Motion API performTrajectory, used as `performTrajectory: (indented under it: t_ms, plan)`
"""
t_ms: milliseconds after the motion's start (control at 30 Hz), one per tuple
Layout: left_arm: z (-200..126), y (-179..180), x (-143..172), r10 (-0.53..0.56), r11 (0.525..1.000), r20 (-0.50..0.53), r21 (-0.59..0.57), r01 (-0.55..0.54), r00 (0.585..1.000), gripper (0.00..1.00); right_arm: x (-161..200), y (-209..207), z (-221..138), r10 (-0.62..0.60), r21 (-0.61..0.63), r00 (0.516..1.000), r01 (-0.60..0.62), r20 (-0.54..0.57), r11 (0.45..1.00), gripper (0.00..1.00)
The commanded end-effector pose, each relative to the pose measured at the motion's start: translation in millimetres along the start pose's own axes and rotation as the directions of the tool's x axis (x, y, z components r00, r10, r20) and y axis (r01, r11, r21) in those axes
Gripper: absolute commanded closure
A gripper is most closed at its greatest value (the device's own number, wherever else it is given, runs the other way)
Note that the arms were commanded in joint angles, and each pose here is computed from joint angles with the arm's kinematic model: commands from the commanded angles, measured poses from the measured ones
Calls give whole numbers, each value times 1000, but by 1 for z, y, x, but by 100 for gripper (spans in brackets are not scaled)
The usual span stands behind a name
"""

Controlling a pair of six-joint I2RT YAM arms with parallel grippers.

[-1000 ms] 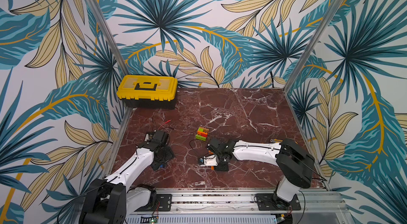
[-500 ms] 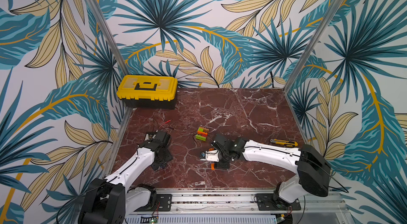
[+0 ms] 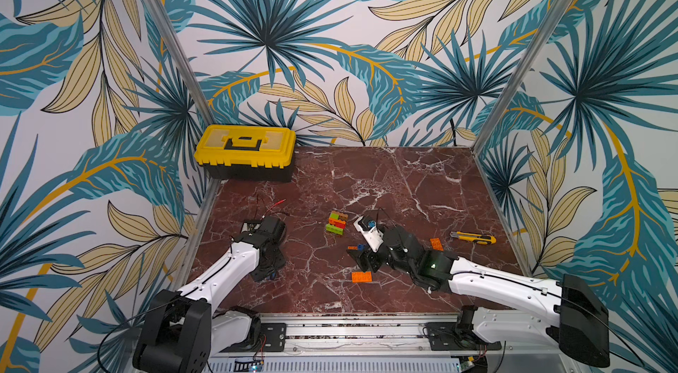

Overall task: Assemble the number 5 with lego
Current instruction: Pick up the lego brick from the center of the board.

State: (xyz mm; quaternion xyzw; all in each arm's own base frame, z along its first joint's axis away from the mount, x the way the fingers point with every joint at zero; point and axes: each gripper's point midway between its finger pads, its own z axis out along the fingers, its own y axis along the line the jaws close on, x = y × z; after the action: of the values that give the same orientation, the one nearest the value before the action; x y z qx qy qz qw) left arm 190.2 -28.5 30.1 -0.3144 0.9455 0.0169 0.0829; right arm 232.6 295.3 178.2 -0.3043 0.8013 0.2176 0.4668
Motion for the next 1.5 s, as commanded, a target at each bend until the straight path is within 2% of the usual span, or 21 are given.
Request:
performTrajectory:
  t_ms: [0,167,400,633,767,967,1267,1333,1400,1467]
  plan:
    - [-1,-9,-5,4,1000,12,23,-4,1000,54,-20,-14,-5,159,65,981,-167,106,984,17]
    - [2,-8,-3,-1,1000,5,20,1,1000,56,-9,-17,0,222,82,972,-228,75,970,17]
    - [2,-7,-2,2,1000,6,29,-2,1000,69,0,-18,4,250,94,967,-254,51,963,18]
    - [-11,-16,-4,27,998,18,64,-28,999,74,10,-34,1,303,177,953,-303,28,937,17]
    - [-28,-32,-4,60,992,42,106,-64,997,74,24,-48,3,424,226,906,-411,-12,883,17]
    - [-48,-63,2,141,977,77,148,-151,987,74,53,-68,4,596,273,801,-562,-57,781,18]
    - [-72,-129,27,313,923,136,192,-335,940,75,89,-76,3,687,348,708,-610,-163,712,14]
    - [-76,-141,33,346,908,144,197,-369,927,75,103,-79,-1,709,397,681,-608,-185,688,14]
    - [-80,-155,41,383,888,155,208,-409,911,75,110,-81,-5,729,427,660,-614,-184,664,11]
    - [-83,-167,49,416,869,161,221,-443,895,75,116,-79,-8,728,433,654,-606,-206,667,8]
